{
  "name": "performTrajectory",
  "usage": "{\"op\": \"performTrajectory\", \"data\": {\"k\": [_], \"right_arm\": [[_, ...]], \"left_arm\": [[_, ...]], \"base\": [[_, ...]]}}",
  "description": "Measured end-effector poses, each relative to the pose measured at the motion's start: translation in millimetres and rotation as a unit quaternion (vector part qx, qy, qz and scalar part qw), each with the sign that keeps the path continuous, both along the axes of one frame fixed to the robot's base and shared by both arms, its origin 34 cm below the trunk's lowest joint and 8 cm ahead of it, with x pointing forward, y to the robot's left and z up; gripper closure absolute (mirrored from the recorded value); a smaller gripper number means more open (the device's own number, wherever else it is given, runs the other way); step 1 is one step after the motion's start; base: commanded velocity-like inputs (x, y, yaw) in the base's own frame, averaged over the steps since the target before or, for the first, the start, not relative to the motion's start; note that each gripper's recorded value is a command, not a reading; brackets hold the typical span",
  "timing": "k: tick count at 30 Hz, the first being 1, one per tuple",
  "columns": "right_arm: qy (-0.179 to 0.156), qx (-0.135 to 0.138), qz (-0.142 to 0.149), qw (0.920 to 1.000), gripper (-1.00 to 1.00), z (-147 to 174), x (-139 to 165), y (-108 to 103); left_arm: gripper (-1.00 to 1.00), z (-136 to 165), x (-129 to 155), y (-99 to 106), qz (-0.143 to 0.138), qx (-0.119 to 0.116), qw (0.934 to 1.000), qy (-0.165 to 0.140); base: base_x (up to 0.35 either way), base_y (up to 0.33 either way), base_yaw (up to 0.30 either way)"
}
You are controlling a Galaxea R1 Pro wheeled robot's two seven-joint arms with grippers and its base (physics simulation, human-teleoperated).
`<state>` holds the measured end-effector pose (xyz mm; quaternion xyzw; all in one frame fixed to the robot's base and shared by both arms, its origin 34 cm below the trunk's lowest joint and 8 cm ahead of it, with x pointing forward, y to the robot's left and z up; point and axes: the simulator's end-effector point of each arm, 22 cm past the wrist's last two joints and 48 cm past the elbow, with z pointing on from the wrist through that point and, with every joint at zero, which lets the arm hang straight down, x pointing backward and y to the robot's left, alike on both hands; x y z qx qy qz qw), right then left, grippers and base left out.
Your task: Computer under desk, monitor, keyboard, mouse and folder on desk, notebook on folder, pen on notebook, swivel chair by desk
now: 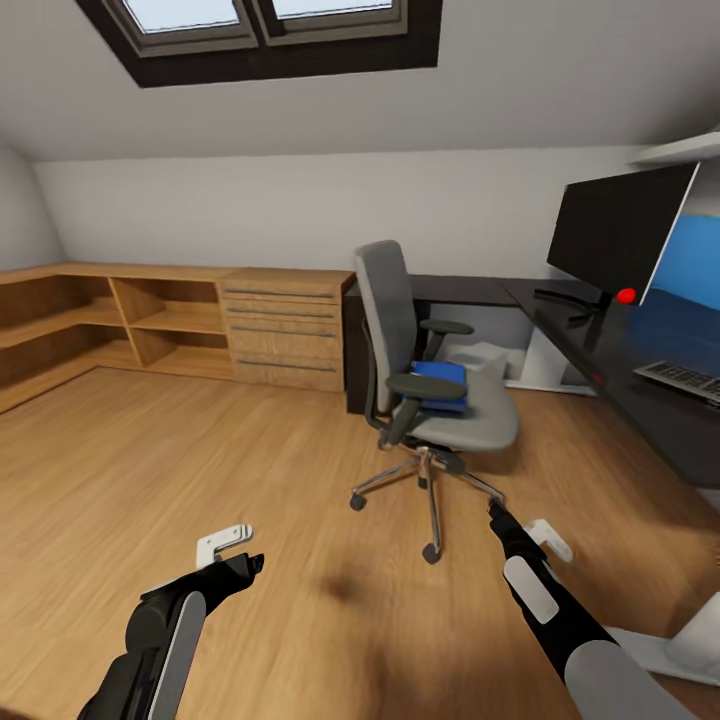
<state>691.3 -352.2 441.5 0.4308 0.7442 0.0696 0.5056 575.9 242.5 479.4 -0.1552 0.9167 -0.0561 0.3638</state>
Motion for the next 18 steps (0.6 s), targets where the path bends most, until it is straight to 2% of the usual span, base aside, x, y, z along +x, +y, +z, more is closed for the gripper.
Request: {"op": "performTrajectory", "data": {"k": [2, 6, 18], "right_arm": [[0.0, 0.0, 0.0, 1.0, -1.0, -0.1, -0.1, 0.0], [0.0, 0.0, -0.001, 1.0, -1.0, -0.3, -0.2, -0.1], [-0.001, 0.0, 0.0, 1.0, -1.0, 0.3, 0.3, 0.1]], "left_arm": [[-1.0, 0.0, 0.0, 0.0, 0.0, 0.0, 1.0, 0.0], [-1.0, -1.8, -0.7, 0.2, 0.0, 0.001, 1.0, 0.002], [-1.0, -5.4, -2.2, -0.5, -0.001, 0.001, 1.0, 0.007]], "base": [[0.0, 0.295, -0.268], [0.0, 0.075, -0.14], [0.0, 0.01, -0.038]]}}
